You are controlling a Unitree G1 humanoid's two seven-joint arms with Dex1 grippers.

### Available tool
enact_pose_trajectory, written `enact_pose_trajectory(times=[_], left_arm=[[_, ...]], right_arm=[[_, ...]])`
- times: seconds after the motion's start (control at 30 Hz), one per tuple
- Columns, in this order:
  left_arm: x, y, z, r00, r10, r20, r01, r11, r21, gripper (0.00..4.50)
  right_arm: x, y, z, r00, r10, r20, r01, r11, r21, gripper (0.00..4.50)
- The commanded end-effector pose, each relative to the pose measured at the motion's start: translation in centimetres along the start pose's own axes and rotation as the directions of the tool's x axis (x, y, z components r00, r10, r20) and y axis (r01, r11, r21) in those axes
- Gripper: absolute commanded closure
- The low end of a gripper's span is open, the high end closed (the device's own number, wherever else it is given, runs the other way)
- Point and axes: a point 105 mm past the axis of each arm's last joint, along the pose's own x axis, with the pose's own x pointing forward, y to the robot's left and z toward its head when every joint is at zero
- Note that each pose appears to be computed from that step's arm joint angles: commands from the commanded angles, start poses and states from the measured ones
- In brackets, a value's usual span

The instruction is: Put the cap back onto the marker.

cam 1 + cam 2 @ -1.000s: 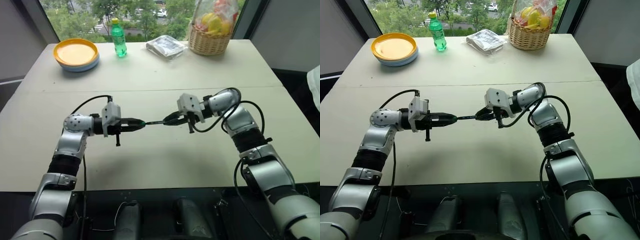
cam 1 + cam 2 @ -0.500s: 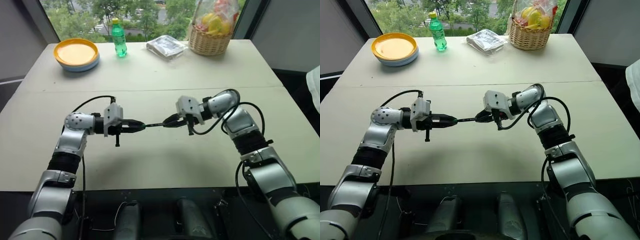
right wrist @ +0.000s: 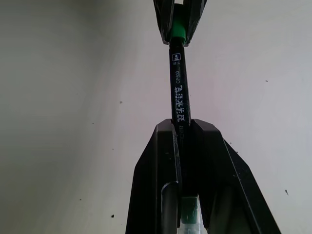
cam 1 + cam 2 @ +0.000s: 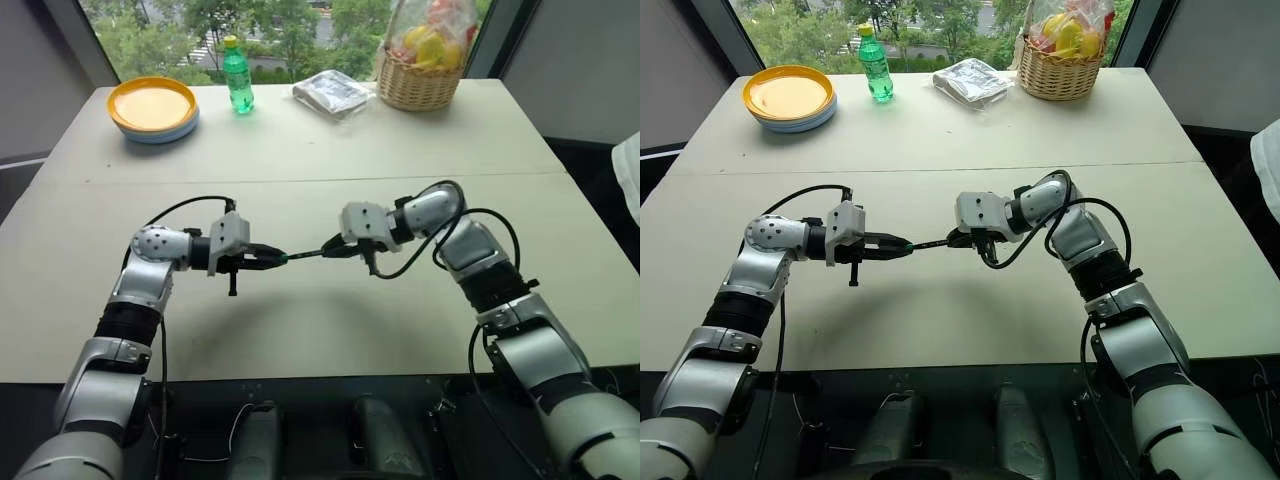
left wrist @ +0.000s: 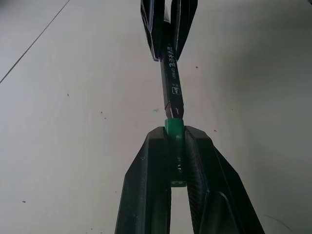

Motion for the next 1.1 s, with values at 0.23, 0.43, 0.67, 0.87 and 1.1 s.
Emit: enact_pose_trajectory(times=[0.23, 0.43, 0.67, 0.87, 1.1], left_arm=[[0.0, 1.2, 1.9, 0.999, 0.046, 0.024, -0.048, 0.994, 0.095, 4.5], [0.1, 1.6, 2.3, 0.997, 0.07, 0.032, -0.074, 0.987, 0.141, 4.5], [0.1, 1.1, 2.4, 1.0, 0.022, 0.018, -0.024, 0.986, 0.164, 4.5], [0.1, 1.3, 2.7, 1.0, 0.013, 0.009, -0.015, 0.981, 0.194, 4.5], [0.4, 2.0, 3.3, 0.999, 0.033, 0.009, -0.034, 0.976, 0.213, 4.5]], right_arm=[[0.8, -0.4, 1.9, 1.0, -0.018, 0.012, 0.019, 0.998, -0.054, 4.48], [0.9, -0.5, 1.6, 1.0, -0.028, -0.011, 0.027, 0.998, -0.055, 4.48], [1.0, -0.3, 1.9, 1.0, -0.016, -0.009, 0.016, 0.997, -0.07, 4.48], [1.3, -0.1, 1.8, 1.0, -0.012, -0.015, 0.011, 0.997, -0.071, 4.48], [1.5, -0.4, 1.8, 1.0, -0.021, -0.018, 0.02, 0.997, -0.074, 4.48]])
